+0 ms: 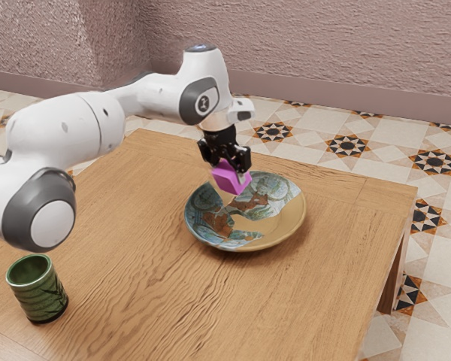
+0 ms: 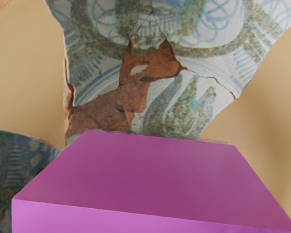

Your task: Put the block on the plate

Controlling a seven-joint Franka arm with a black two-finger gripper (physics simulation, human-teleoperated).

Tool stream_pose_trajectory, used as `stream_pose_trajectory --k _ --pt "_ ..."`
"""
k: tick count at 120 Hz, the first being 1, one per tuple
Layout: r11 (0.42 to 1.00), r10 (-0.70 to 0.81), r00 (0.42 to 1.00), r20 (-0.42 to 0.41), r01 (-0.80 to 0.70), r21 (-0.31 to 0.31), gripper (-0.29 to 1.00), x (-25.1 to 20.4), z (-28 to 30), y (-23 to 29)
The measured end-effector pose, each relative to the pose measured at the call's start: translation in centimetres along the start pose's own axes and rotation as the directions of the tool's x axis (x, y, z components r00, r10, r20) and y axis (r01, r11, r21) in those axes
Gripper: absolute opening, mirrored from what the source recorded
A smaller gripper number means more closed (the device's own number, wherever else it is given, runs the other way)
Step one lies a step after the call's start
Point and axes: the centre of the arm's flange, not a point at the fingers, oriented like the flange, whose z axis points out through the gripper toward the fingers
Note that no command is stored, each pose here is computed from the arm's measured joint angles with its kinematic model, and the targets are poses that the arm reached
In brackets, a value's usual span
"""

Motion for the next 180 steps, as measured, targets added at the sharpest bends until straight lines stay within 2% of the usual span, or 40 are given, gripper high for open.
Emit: stream_pose_trajectory --k 22,62,92,112,133,180 --pt "1.000 0.003 0.998 0.066 -0.003 0.001 0.44 -1.5 4.1 0.8" --pt "1.000 -0.015 0.996 0.085 0.015 0.000 0.43 -1.3 8.9 0.1" --pt "1.000 -0.016 0.998 0.057 0.017 -0.007 0.61 -1.0 8.7 0.1" --pt "1.000 -0.011 1.000 -0.007 0.011 -0.008 0.66 -1.1 3.3 0.4" --pt "1.000 -0.010 0.999 -0.053 0.010 -0.012 0.68 -4.0 -4.6 0.6" --pt "0.999 -0.037 0.999 -0.031 0.037 0.007 0.70 -14.9 -20.7 0.2"
